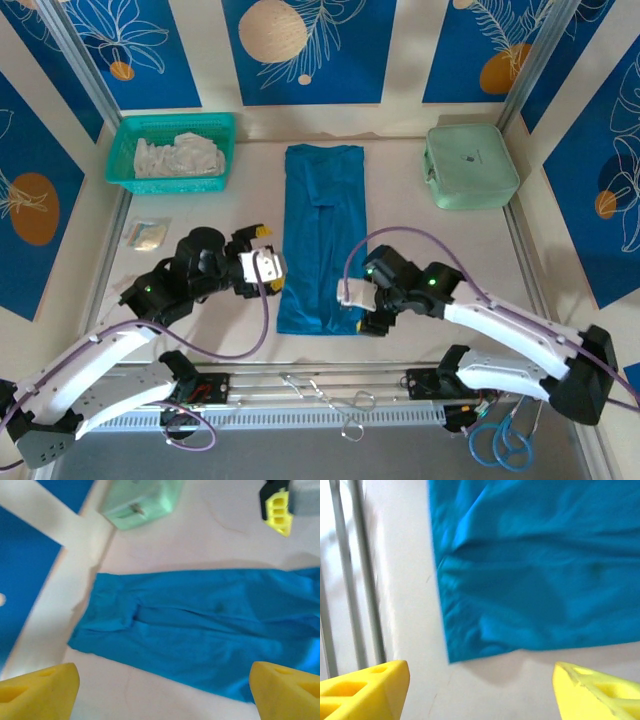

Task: Fold and stack the t-shirts

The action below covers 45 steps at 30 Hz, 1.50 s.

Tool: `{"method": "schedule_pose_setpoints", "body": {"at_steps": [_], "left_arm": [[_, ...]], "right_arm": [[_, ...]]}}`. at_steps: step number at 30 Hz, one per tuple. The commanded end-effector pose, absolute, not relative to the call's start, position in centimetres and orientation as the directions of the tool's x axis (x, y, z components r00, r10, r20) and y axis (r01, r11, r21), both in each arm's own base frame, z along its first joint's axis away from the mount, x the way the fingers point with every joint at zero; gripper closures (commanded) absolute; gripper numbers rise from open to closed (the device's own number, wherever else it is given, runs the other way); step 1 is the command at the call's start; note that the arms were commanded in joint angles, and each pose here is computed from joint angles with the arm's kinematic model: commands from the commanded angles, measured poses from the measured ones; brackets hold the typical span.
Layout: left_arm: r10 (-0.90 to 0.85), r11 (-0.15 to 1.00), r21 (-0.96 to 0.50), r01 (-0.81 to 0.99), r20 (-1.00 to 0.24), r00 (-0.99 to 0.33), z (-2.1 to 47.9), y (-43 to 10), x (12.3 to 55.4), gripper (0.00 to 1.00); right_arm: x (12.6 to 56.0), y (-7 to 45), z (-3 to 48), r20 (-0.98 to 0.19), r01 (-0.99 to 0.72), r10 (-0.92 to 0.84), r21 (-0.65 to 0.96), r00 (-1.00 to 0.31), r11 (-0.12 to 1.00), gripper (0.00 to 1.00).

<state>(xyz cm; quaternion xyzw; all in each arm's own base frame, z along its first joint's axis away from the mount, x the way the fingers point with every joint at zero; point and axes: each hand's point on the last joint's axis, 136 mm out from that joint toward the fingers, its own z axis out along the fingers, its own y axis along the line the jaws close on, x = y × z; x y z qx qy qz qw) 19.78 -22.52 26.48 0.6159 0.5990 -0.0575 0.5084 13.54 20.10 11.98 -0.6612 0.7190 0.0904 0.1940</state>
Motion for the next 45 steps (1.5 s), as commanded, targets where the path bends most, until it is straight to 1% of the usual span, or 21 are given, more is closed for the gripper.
{"method": "schedule_pose_setpoints", "body": {"at_steps": [1,4,8,11,13,19,28,34,39,42,45], "left_arm": [[0.723,0.042,0.488,0.872,-0.617,0.31,21.8,-22.3,15.9,0.15],[0.74,-0.066,0.494,0.867,-0.559,0.374,19.3,-22.7,14.6,0.18],[0.776,-0.227,0.496,0.838,-0.427,0.463,15.6,-23.6,13.8,0.2],[0.795,-0.358,0.45,0.818,-0.313,0.52,12.7,-23.8,13.2,0.25],[0.795,-0.411,0.416,0.811,-0.272,0.543,11.3,-23.9,12.9,0.26],[0.792,-0.402,0.422,0.813,-0.285,0.539,9.2,-24.9,13.4,0.24],[0.818,-0.454,0.319,0.832,-0.22,0.531,6.1,-24.4,13.1,0.23],[0.83,-0.475,0.258,0.842,-0.186,0.525,4.8,-23.6,12.6,0.3],[0.84,-0.496,0.206,0.844,-0.133,0.526,3.4,-22.5,12.4,0.32],[0.841,-0.512,0.199,0.836,-0.082,0.535,2.6,-21.8,12.8,0.34],[0.849,-0.504,0.218,0.835,-0.051,0.526,2.2,-21.5,13.9,0.35]], "right_arm": [[11.7,19.1,9.7,-0.288,-0.994,-0.956,-0.106,0.062,-0.032,0.23],[11.6,19.6,8.1,-0.254,-0.996,-0.966,-0.081,0.056,-0.037,0.23],[11.7,19.6,5.9,-0.18,-0.998,-0.983,-0.047,0.044,-0.036,0.23],[12.3,19.5,4.5,-0.142,-0.998,-0.989,-0.053,0.033,-0.026,0.23],[12.8,19.6,4.1,-0.135,-0.998,-0.99,-0.06,0.029,-0.021,0.23],[14.0,20.0,3.4,-0.148,-0.997,-0.989,-0.071,0.009,0.002,0.23],[14.1,20.1,2.3,-0.123,-0.999,-0.992,-0.04,-0.001,0.006,0.24],[14.2,20.2,1.7,-0.121,-1.0,-0.993,-0.024,-0.015,0.018,0.27],[14.1,19.9,1.2,-0.101,-1.0,-0.995,-0.012,-0.024,0.025,0.3],[14.1,19.6,0.9,-0.085,-1.0,-0.996,-0.008,-0.023,0.024,0.3],[14.1,19.5,0.8,-0.077,-1.0,-0.997,-0.006,-0.02,0.02,0.31]]}}
